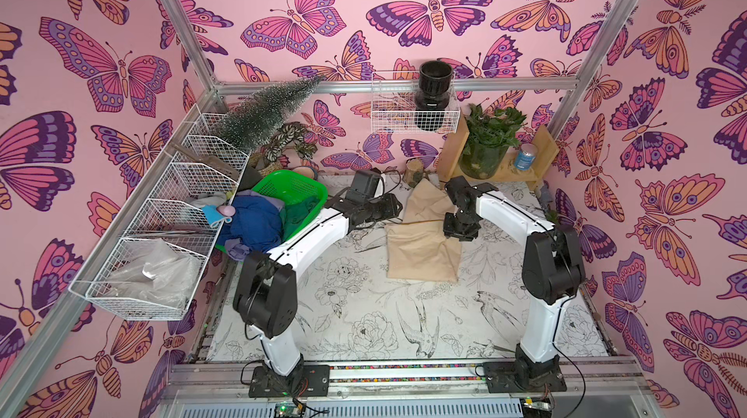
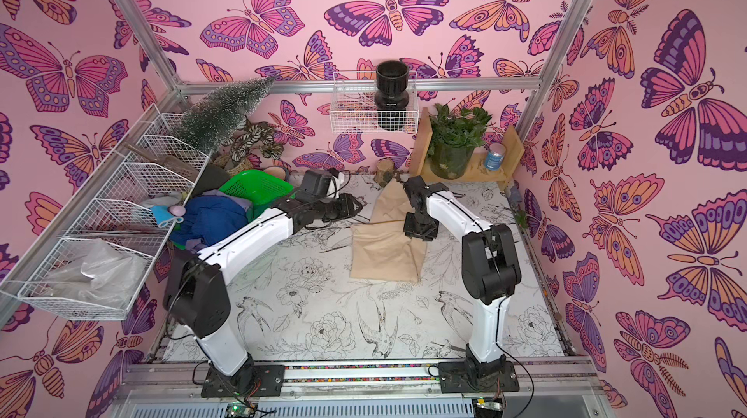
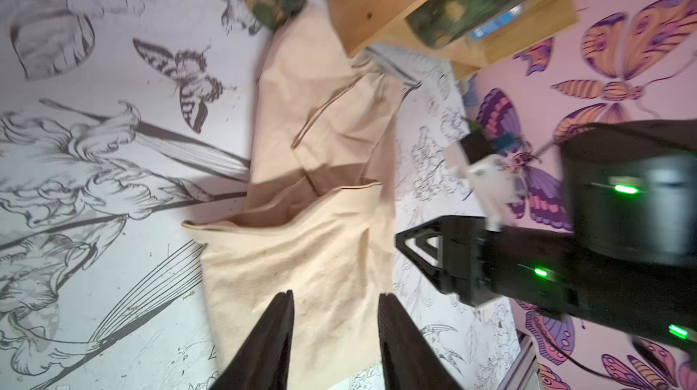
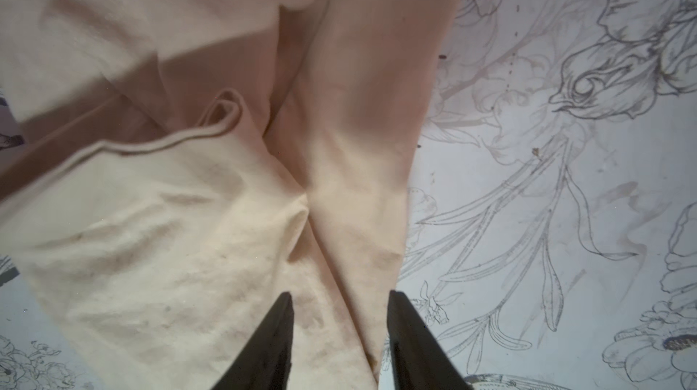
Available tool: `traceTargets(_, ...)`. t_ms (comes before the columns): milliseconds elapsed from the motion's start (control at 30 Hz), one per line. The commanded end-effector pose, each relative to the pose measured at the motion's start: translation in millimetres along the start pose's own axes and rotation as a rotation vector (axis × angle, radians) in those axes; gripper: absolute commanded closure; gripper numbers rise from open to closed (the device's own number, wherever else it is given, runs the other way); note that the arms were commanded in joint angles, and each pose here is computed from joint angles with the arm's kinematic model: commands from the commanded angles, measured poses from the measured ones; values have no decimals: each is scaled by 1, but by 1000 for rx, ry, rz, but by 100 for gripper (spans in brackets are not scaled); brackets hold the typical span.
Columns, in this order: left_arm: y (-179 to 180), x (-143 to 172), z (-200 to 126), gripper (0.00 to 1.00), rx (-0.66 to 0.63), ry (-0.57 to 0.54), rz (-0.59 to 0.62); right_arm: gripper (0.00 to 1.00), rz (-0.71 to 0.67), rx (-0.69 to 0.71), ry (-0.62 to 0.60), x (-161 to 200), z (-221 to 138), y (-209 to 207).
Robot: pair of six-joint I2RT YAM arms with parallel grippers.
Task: Fold and stack t-shirts
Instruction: Fold the T-shirt.
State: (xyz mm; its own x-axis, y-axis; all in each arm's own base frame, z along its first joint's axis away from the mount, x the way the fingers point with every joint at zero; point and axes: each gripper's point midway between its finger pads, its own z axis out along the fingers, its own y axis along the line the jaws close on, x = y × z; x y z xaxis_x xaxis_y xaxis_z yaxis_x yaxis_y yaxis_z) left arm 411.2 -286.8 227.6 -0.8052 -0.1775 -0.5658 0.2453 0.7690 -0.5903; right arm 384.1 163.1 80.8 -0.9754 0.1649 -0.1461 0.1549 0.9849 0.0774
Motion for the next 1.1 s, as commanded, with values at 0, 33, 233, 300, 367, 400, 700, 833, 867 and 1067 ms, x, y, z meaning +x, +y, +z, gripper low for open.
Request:
traceTargets(0, 14, 16, -5, 57, -39, 9, -12, 54, -6, -25, -6, -12, -3, 10)
traceTargets(33, 17, 21, -6, 57, -43, 16, -20, 54, -3, -35, -11, -16, -5, 13)
traceTargets(233, 41, 56, -9, 57, -85, 53, -77, 52, 1, -68, -29, -37, -3, 30)
traceTargets(300, 45, 62, -12, 57, -92, 54, -88, 52, 1, -80, -15, -40, 4, 36)
traceTargets(367, 48, 66, -14, 57, -99, 54, -92, 52, 5, -92, 2, -41, 12, 40)
traceTargets(400, 50, 67, -16, 57, -104, 51, -97, 52, 6, -98, 4, -43, 16, 43)
traceTargets(700, 54, 68, -23, 57, -117, 43, -108, 52, -7, -78, 35, -46, 36, 44)
traceTargets(833, 56, 67, -25, 57, -118, 43, -113, 52, -18, -64, 52, -44, 46, 43)
traceTargets(867, 56, 67, -25, 57, -118, 46, -116, 52, -18, -62, 55, -44, 47, 42)
traceTargets(1067, 59, 66, -27, 57, -125, 43, -126, 61, -15, -83, 85, -39, 61, 46)
